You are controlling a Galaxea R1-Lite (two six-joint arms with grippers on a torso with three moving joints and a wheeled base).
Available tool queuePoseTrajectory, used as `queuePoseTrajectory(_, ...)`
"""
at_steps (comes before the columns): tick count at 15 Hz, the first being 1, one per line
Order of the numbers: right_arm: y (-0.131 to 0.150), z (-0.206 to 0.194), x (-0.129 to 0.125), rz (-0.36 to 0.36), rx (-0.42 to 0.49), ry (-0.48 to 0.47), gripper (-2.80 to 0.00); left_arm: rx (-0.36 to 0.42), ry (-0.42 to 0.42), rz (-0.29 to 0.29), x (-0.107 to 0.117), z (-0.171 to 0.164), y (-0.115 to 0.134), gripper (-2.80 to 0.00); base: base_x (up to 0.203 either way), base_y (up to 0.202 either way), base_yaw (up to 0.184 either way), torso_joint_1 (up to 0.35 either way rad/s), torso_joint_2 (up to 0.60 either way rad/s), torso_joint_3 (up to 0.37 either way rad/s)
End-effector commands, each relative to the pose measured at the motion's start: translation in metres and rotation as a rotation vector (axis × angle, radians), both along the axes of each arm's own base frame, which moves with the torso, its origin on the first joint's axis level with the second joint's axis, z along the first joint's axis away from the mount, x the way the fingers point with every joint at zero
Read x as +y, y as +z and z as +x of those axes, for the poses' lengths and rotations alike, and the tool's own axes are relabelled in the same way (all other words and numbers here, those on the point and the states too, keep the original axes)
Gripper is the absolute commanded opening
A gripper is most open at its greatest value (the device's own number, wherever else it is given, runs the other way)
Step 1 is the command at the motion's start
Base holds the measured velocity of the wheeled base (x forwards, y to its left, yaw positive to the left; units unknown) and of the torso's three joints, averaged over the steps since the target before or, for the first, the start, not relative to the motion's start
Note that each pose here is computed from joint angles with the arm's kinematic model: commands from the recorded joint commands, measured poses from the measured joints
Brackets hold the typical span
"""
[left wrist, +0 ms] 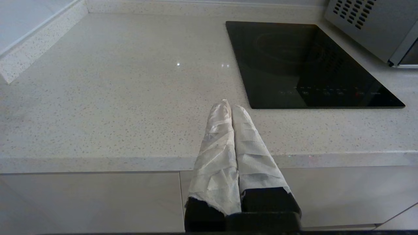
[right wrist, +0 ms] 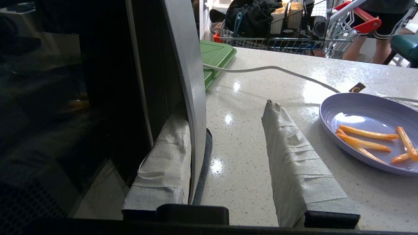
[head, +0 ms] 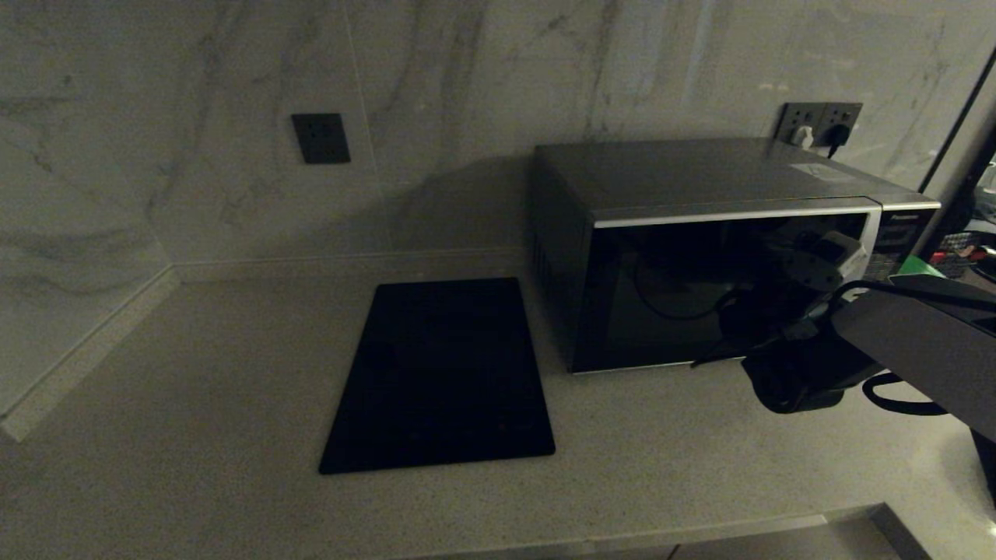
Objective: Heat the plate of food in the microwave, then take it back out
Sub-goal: Open the microwave oven
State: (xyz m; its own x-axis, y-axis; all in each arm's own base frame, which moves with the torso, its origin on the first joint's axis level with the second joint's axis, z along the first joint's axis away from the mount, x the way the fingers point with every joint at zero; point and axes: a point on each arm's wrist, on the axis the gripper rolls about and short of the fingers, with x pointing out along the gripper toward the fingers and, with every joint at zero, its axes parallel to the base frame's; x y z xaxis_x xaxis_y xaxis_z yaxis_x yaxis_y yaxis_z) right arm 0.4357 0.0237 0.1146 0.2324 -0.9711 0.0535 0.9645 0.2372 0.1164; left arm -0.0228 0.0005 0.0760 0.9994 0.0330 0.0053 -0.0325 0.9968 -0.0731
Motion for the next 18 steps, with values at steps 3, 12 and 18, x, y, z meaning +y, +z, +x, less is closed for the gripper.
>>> queuePoseTrajectory(3, 0.002, -0.004, 0.001, 0.006, -0.007, -0.006, -2.80, 0.001, 0.001, -0.001, 0.000, 0.000, 0.000, -2.80, 0.000, 0.000, 0.000, 0.000, 0.00, 0.000)
queuePoseTrajectory(12, 0.003, -0.009, 0.010, 0.008, -0.005, 0.013, -2.80, 0.001, 0.001, -0.001, 0.000, 0.000, 0.000, -2.80, 0.000, 0.000, 0.000, 0.000, 0.00, 0.000)
queuePoseTrajectory(18, 0.004, -0.010, 0.010, 0.008, -0.005, 0.013, -2.80, 0.001, 0.001, -0.001, 0.000, 0.000, 0.000, -2.80, 0.000, 0.000, 0.000, 0.000, 0.00, 0.000)
